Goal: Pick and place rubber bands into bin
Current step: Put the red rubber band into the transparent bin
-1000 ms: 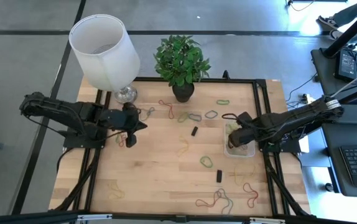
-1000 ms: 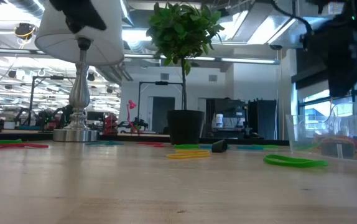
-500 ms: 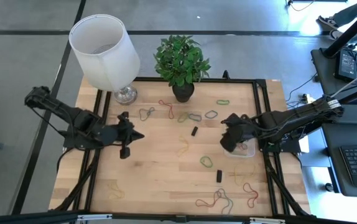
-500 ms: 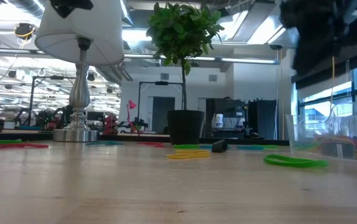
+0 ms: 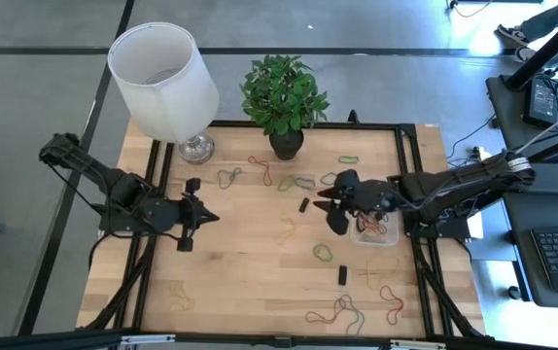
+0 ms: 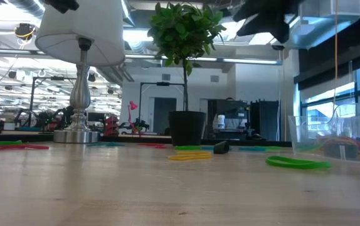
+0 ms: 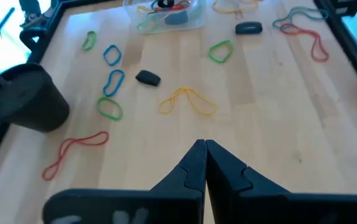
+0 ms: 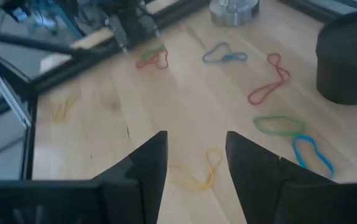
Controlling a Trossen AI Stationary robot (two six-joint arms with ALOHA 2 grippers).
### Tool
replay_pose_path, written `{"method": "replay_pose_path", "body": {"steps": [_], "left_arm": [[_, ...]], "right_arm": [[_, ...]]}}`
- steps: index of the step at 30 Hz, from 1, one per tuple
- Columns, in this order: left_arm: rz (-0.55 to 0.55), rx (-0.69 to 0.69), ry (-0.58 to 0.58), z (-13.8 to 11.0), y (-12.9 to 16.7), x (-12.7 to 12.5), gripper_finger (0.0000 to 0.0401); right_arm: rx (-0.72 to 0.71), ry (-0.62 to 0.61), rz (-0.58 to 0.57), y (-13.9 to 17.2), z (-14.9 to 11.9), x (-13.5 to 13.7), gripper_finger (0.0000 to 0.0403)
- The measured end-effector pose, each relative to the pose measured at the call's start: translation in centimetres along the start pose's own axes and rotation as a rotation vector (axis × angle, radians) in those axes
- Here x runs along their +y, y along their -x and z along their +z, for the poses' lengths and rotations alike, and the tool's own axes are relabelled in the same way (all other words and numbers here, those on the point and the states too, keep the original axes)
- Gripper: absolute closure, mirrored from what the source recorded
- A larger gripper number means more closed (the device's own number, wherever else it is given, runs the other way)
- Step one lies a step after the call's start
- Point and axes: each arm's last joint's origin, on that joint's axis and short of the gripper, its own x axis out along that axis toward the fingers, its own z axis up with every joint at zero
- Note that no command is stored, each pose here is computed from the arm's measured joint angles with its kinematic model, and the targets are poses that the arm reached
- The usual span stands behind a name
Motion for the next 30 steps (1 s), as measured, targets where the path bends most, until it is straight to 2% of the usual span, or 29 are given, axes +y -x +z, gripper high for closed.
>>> {"method": "replay_pose_path", "body": {"steps": [4,9,12,16,20,24,30], "left_arm": [[-0.004,-0.045,-0.027,-1.6,-0.6,0.6,0.0400],[-0.038,-0.135,0.051,-4.6,-1.9,1.5,0.0399],[-0.081,-0.205,0.067,-5.7,-2.6,2.0,0.0399],[-0.102,-0.206,0.083,-7.1,-3.4,3.0,0.0399],[-0.106,-0.189,0.073,-7.6,-3.8,3.9,0.0399],[-0.066,-0.189,0.083,-7.5,-4.0,4.6,0.0399],[-0.013,-0.155,0.121,-7.8,-4.3,5.3,0.0398]], "right_arm": [[-0.003,-0.042,-0.017,-1.0,0.0,-0.1,0.0237],[0.034,-0.097,-0.045,-1.9,-0.6,-0.2,0.0237],[0.078,-0.079,-0.077,-2.1,-1.1,-0.5,0.0237],[0.149,-0.077,-0.127,-1.9,-1.8,-1.0,0.0237],[0.198,-0.110,-0.169,-1.7,-2.3,-1.4,0.0237],[0.233,-0.155,-0.211,-1.5,-2.7,-1.7,0.0239],[0.277,-0.185,-0.265,-1.3,-3.2,-2.1,0.0265]]}}
